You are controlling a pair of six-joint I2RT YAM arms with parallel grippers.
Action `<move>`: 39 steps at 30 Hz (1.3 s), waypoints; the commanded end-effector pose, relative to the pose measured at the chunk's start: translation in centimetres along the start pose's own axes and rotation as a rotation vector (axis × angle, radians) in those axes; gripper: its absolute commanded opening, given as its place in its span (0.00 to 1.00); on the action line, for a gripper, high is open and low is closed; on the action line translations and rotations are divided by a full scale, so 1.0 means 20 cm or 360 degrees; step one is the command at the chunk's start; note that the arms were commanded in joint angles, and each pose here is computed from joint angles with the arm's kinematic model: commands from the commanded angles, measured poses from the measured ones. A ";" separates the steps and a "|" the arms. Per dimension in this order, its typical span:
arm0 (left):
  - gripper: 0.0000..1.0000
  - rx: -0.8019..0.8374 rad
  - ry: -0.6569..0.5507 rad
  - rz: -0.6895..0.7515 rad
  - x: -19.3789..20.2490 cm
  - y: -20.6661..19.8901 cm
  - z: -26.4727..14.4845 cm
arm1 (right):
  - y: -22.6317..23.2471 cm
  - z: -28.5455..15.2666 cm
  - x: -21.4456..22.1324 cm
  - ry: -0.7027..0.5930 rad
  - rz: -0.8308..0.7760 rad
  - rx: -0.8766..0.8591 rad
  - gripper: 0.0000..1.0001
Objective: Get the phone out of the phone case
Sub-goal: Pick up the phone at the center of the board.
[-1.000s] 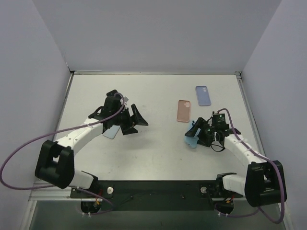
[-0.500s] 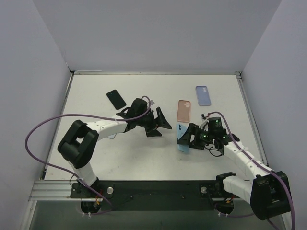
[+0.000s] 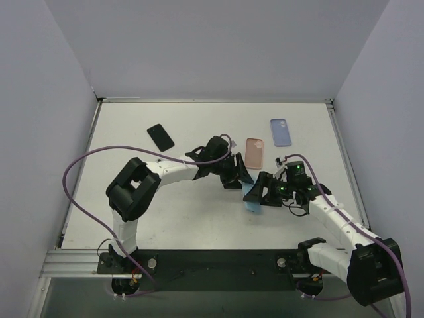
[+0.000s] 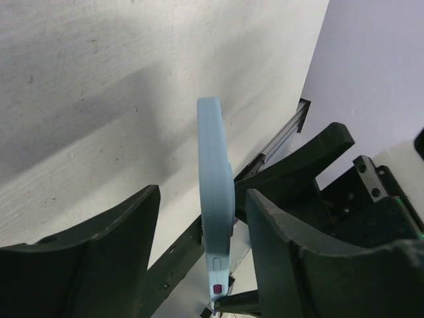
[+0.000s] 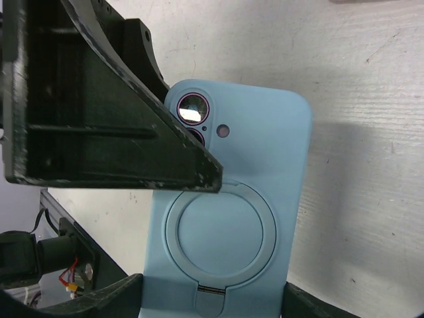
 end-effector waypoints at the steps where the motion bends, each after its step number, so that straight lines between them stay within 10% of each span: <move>1: 0.59 -0.0030 -0.0015 0.0050 0.00 -0.06 0.01 | 0.11 -0.05 -0.08 -0.0084 -0.0097 -0.0057 0.00; 3: 0.51 -0.0054 -0.0027 0.0066 -0.01 -0.07 0.01 | 0.11 -0.05 -0.08 -0.0085 -0.0094 -0.0044 0.00; 6: 0.12 -0.0054 -0.0030 0.0077 -0.01 -0.09 -0.01 | 0.12 -0.07 -0.08 -0.0094 -0.0096 -0.0020 0.00; 11: 0.00 -0.0139 -0.0073 0.0056 -0.02 -0.07 -0.05 | 0.08 -0.17 -0.13 -0.0238 -0.0168 0.0263 0.81; 14: 0.00 -0.0261 -0.0129 0.0029 -0.04 -0.05 -0.09 | 0.10 -0.24 -0.15 -0.0376 -0.0258 0.0405 0.93; 39: 0.00 -0.0978 -0.0084 -0.0107 0.00 -0.04 -0.31 | 0.40 0.03 -0.02 -0.0688 -0.0956 0.0950 0.77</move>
Point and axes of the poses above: each gripper's point midway between its finger pads, its own z axis out along the fingers, its own y axis along the line the jaws close on, x = y × z, the point moved 3 cm from there along -z, back along the fingers, and after that the axes turned 7 degrees about z, right-handed, at the moved point
